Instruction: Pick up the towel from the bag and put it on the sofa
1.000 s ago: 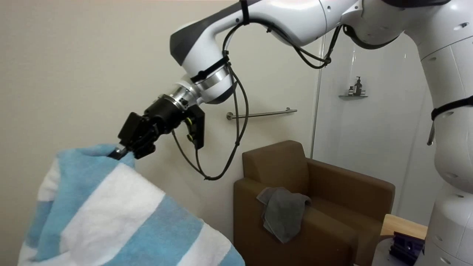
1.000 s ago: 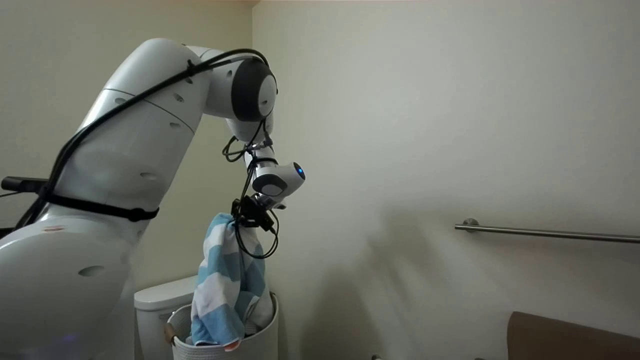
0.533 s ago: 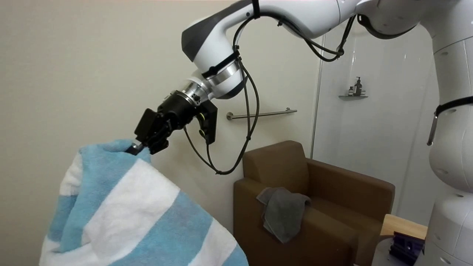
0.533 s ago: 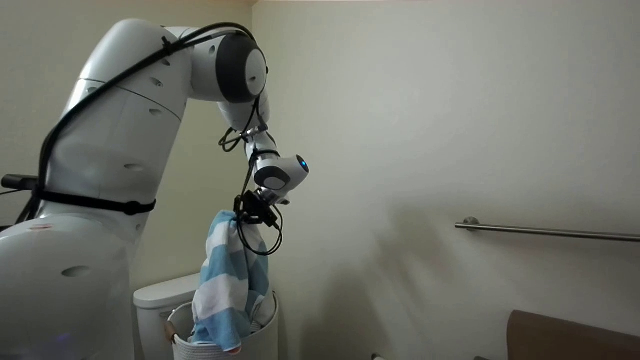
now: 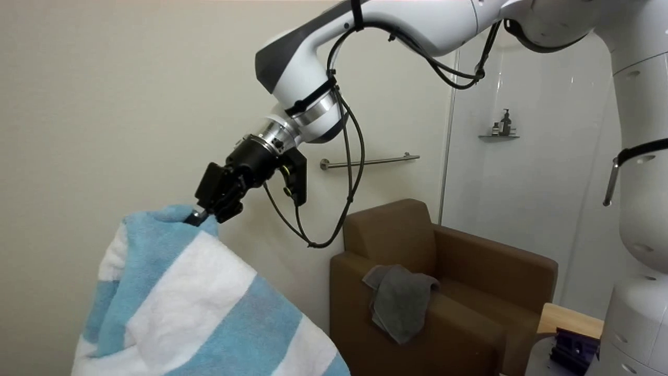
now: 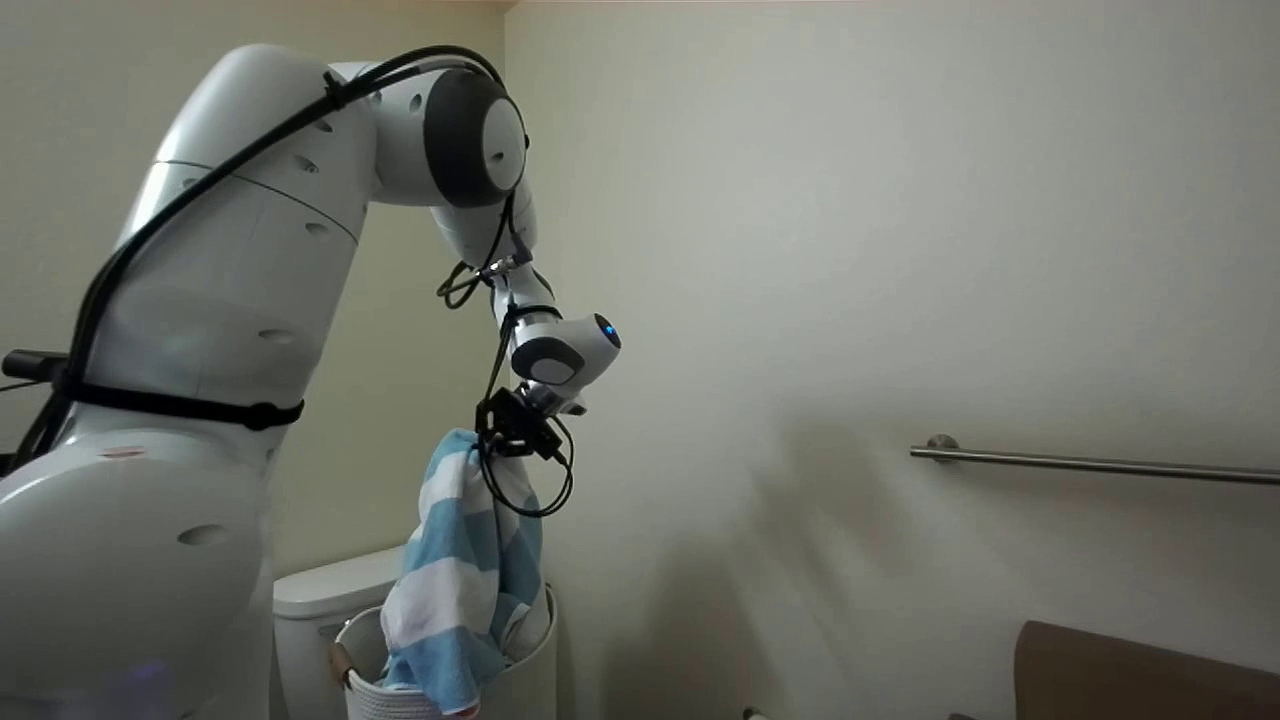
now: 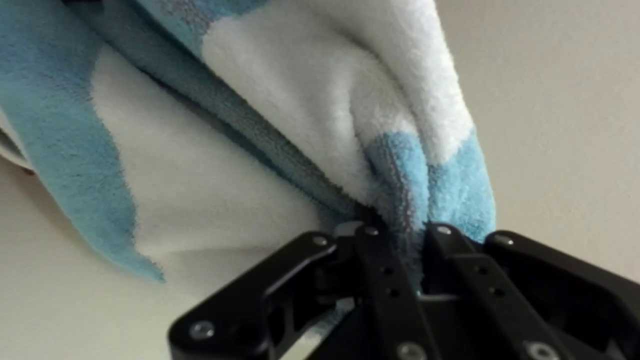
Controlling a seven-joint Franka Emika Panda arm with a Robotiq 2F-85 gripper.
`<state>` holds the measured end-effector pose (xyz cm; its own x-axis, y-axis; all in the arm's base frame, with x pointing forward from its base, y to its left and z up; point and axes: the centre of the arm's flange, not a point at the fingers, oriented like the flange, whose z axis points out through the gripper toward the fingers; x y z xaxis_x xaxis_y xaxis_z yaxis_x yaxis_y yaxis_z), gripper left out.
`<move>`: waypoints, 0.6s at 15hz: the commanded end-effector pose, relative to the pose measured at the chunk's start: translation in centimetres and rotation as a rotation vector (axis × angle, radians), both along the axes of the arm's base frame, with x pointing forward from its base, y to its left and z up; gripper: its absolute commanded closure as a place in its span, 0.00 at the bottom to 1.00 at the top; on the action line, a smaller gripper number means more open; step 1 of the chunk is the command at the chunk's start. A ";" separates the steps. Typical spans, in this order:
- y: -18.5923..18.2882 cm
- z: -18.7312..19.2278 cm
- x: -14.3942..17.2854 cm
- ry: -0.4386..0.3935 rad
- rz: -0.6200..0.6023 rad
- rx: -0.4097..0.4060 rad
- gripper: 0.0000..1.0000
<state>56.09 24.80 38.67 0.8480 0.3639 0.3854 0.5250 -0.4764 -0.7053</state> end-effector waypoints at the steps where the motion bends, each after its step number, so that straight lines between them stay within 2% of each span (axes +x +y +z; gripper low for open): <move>1: -3.8 3.1 1.7 -0.085 -0.148 -0.092 0.91; 5: -10.9 9.8 3.4 -0.222 -0.268 -0.167 0.91; 9: -17.8 17.5 3.2 -0.378 -0.374 -0.226 0.90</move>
